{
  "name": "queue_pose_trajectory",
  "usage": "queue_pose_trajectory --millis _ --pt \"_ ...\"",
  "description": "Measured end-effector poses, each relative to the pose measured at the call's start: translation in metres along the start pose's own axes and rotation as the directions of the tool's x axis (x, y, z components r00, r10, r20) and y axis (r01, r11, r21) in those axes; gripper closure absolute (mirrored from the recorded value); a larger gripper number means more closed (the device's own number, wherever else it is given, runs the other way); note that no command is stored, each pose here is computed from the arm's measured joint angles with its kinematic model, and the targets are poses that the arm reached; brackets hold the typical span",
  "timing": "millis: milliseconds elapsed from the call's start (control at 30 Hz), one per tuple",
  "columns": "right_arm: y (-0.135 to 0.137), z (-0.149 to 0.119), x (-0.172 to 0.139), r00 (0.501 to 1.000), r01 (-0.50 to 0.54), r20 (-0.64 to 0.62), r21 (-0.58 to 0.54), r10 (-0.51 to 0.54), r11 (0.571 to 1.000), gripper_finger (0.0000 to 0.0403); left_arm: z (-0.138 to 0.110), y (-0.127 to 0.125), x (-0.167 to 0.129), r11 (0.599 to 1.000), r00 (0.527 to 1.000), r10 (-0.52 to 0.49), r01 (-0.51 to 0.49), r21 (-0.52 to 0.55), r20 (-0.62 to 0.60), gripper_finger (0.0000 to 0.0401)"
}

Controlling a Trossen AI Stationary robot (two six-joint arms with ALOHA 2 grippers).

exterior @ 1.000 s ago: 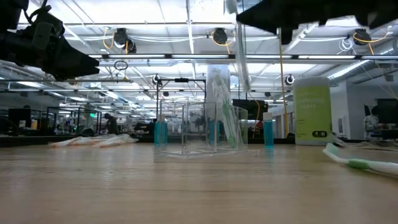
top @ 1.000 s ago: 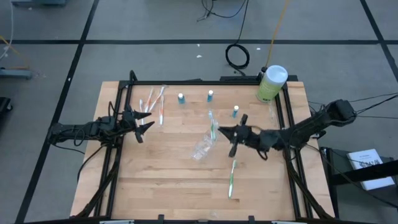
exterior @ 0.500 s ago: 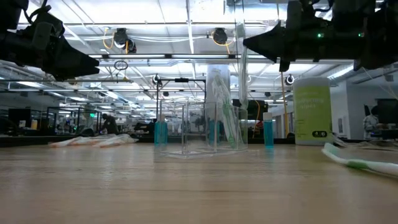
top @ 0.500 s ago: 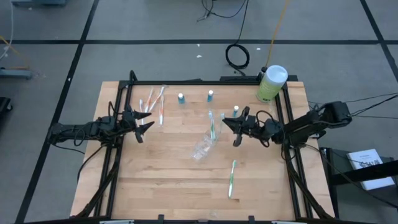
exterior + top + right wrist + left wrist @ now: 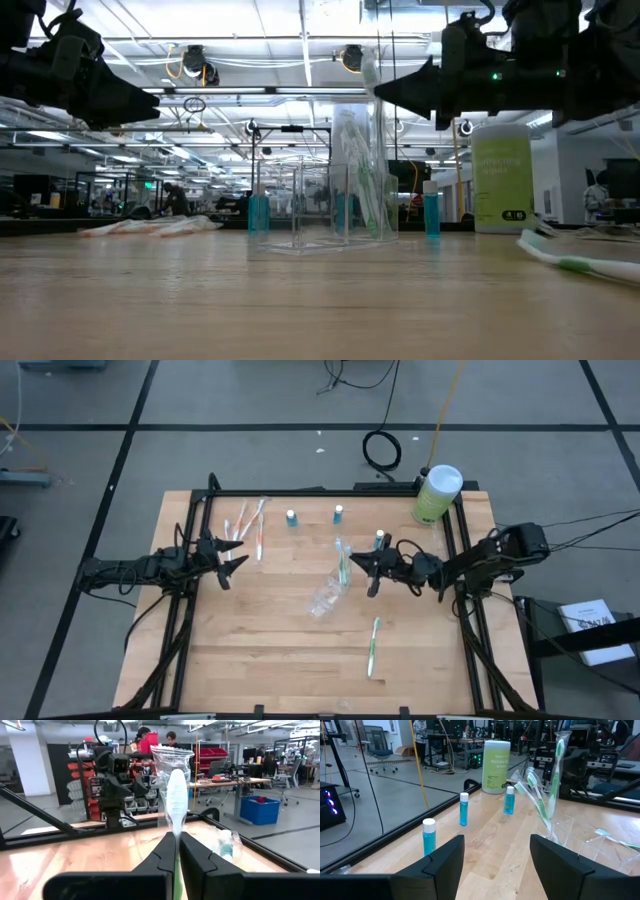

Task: Pick & Place toothbrushing station
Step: Put the green toothbrush into the transparent organizer

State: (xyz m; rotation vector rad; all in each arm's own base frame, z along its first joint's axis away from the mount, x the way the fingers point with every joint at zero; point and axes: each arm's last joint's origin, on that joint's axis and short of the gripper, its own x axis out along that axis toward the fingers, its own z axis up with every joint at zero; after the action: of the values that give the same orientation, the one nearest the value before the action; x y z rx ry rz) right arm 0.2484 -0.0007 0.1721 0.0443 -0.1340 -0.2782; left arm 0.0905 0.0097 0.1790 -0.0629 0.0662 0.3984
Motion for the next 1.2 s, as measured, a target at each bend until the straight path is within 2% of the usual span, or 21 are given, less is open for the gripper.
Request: queue_pose_trajectory --millis 133,267,433,867,1200 --pt "0.0 -0.002 0.0 1.0 0.001 -0.017 0.005 -0.001 1.0 0.0397 0.0 0.0 0.0 1.0 1.0 0.0 0.0 0.0 -0.001 0.0167" --pt "-0.001 -0.004 0.0 0.999 0.016 -0.042 0.069 -0.013 0.998 0.0397 0.0 0.0 0.0 1.0 1.0 -0.001 0.001 0.0 -0.001 0.0167" --pt "-0.004 -0.011 -0.001 0.987 0.143 -0.104 0.174 -0.126 0.974 0.0397 0.0 0.0 0.0 1.0 1.0 0.0 0.0 0.0 0.0 0.0166" --pt "-0.005 -0.018 -0.002 0.975 0.172 -0.172 0.16 -0.144 0.972 0.0397 0.0 0.0 0.0 1.0 1.0 0.0 0.0 0.0 0.0 0.0166" --pt "-0.005 -0.021 -0.003 0.968 0.181 -0.202 0.154 -0.148 0.971 0.038 0.0 0.0 0.0 1.0 1.0 0.0 0.0 0.0 0.0 0.0167"
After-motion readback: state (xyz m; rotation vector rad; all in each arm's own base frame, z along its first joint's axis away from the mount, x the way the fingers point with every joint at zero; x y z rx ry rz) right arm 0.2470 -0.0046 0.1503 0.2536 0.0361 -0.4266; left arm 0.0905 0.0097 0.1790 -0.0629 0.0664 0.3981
